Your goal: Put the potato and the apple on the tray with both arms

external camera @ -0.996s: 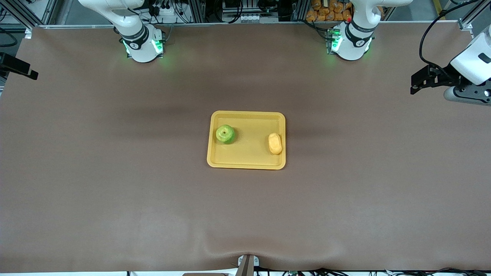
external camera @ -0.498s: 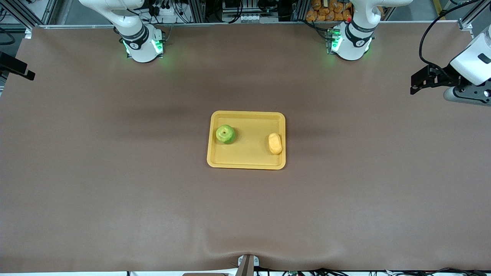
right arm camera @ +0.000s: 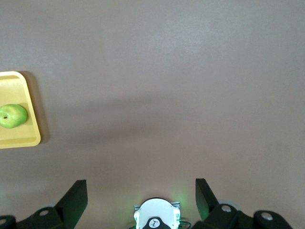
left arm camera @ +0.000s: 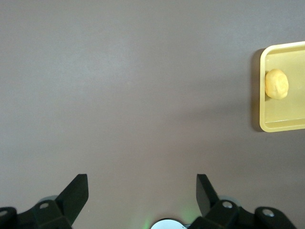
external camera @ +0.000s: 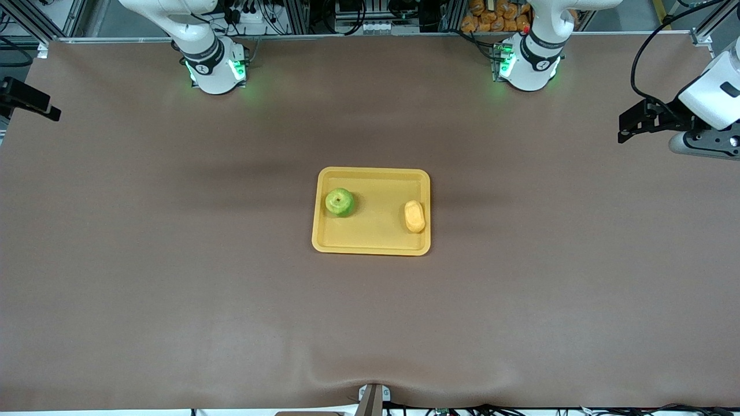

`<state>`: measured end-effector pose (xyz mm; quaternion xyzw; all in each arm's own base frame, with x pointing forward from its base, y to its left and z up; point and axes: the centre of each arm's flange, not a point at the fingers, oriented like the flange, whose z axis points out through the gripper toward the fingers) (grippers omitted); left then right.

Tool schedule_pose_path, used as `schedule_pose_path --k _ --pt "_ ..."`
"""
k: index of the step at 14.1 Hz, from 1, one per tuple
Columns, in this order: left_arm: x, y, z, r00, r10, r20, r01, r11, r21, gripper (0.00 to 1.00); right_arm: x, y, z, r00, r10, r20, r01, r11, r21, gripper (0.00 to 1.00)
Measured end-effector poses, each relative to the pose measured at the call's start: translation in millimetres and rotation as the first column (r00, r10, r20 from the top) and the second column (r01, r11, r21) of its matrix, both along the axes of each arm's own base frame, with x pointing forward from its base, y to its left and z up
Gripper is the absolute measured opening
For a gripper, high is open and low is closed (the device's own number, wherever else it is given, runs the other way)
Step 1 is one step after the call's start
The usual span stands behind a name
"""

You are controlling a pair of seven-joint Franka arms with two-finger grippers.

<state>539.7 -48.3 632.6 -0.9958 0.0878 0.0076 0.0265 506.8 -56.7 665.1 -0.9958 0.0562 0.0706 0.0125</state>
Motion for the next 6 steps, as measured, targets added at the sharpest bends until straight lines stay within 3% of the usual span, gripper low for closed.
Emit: schedule_pose_path --k 6 --pt "0.0 0.1 -0.8 1.000 0.001 -0.002 -0.001 1.000 0.000 1.00 0.5 1.9 0.2 0.996 0.086 0.002 -0.086 0.996 -0.004 1.00"
